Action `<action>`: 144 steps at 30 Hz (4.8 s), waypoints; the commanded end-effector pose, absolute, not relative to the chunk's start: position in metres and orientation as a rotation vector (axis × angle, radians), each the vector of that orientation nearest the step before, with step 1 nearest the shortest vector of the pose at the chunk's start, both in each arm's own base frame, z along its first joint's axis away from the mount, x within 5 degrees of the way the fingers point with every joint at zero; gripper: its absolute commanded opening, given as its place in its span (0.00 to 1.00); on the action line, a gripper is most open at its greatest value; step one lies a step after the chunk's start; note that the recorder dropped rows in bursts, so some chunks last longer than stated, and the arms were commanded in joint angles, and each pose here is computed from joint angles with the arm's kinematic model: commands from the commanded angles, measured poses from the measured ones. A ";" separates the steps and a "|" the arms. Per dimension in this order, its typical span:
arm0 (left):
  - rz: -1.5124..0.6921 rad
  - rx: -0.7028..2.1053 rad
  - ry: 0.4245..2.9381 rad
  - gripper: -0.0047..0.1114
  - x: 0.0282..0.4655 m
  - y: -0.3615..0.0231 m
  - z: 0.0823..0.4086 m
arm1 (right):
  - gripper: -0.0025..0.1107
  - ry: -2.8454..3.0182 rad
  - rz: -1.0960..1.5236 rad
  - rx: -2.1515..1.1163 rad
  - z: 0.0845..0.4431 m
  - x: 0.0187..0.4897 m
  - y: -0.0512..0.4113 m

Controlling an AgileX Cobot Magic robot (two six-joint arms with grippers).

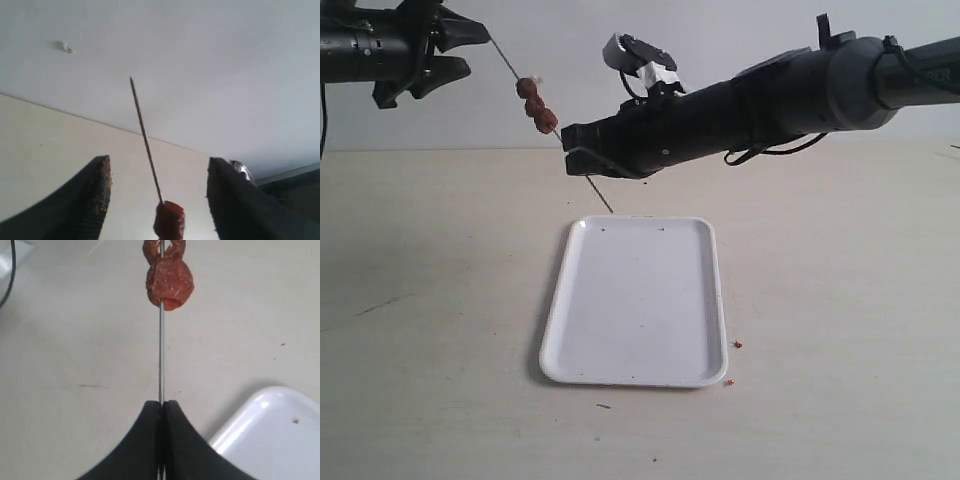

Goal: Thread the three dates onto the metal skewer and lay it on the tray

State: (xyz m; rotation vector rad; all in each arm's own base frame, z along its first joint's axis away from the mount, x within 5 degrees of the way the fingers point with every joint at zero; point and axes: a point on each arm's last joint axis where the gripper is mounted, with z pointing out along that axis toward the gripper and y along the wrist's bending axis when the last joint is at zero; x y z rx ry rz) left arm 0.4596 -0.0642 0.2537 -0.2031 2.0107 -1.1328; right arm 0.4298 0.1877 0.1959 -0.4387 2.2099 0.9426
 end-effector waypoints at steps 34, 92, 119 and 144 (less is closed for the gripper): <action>-1.450 0.236 1.947 0.04 0.379 -0.059 0.181 | 0.02 2.560 0.632 0.367 0.150 0.300 0.161; -0.213 -0.002 1.249 0.04 0.037 -0.014 0.290 | 0.02 1.498 0.264 -0.298 0.344 0.142 0.071; -0.232 0.069 1.233 0.04 0.034 -0.020 0.288 | 0.02 1.443 0.276 -0.280 0.353 0.131 0.064; 0.000 -0.144 1.752 0.04 0.055 0.005 0.188 | 0.02 1.443 0.275 -0.281 0.353 0.131 0.064</action>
